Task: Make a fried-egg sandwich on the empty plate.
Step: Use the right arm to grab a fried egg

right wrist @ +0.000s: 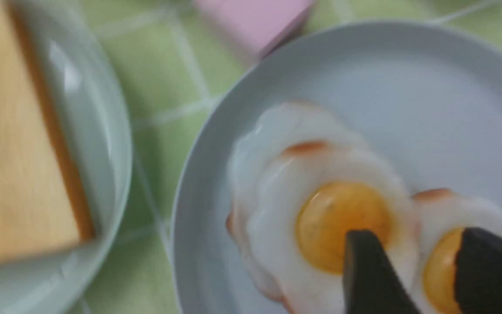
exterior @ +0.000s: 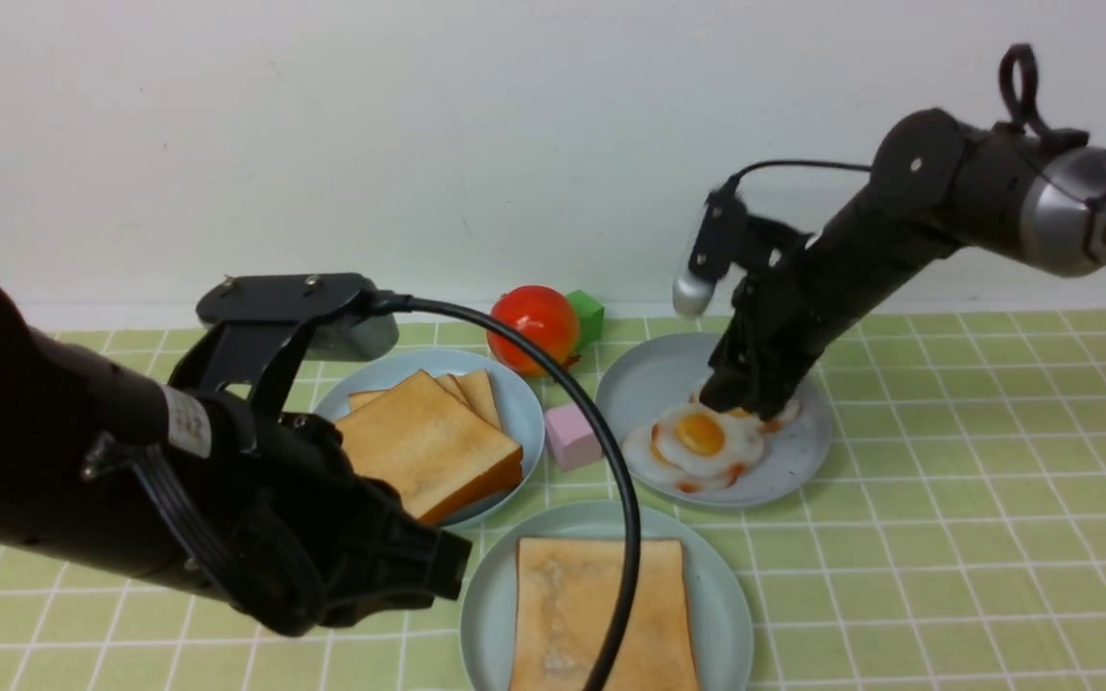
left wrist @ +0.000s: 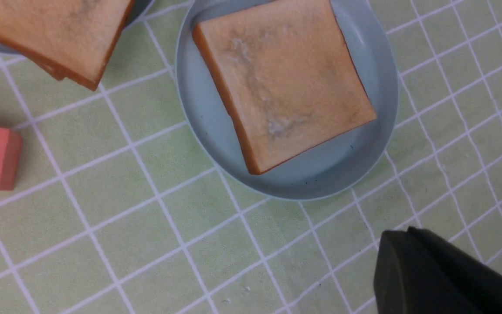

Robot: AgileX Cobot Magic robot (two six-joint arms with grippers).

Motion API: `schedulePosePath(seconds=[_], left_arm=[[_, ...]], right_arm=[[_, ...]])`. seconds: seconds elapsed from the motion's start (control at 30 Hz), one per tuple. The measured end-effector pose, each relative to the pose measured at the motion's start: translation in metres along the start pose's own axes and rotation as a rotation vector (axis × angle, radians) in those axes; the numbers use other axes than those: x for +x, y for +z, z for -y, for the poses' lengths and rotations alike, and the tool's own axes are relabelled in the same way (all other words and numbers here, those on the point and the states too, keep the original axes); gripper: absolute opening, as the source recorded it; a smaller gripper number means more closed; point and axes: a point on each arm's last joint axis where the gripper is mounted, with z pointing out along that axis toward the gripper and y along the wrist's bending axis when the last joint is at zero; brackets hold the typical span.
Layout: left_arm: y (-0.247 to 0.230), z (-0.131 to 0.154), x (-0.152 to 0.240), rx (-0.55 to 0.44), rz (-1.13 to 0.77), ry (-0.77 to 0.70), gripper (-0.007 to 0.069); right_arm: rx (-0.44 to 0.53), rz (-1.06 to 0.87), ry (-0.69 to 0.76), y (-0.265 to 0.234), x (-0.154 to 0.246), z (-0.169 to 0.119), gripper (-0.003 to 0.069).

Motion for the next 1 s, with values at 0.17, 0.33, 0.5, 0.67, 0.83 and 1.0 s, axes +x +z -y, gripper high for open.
schedulePosePath(seconds=[0.17, 0.33, 0.5, 0.67, 0.83, 1.0], left_arm=[[0.0, 0.0, 0.0, 0.0, -0.001, 0.003, -0.0001], [0.0, 0.0, 0.0, 0.0, -0.001, 0.003, 0.0002], [0.0, 0.0, 0.0, 0.0, -0.001, 0.006, 0.0006], [0.0, 0.0, 0.0, 0.0, -0.002, 0.007, 0.0009], [0.0, 0.0, 0.0, 0.0, -0.003, 0.007, 0.0015], [0.0, 0.0, 0.0, -0.002, -0.005, 0.008, 0.0018]], right_arm=[[0.053, -0.002, -0.074, 0.008, 0.003, 0.006, 0.0216], [0.091, 0.006, -0.077, 0.008, 0.002, 0.009, 0.0215], [0.072, -0.001, -0.047, 0.023, 0.008, 0.009, 0.0219], [0.059, 0.009, -0.023, 0.031, 0.011, 0.008, 0.0225], [0.056, 0.015, 0.007, 0.037, 0.012, 0.009, 0.0227], [0.037, 0.017, 0.025, 0.039, 0.013, 0.008, 0.0209]])
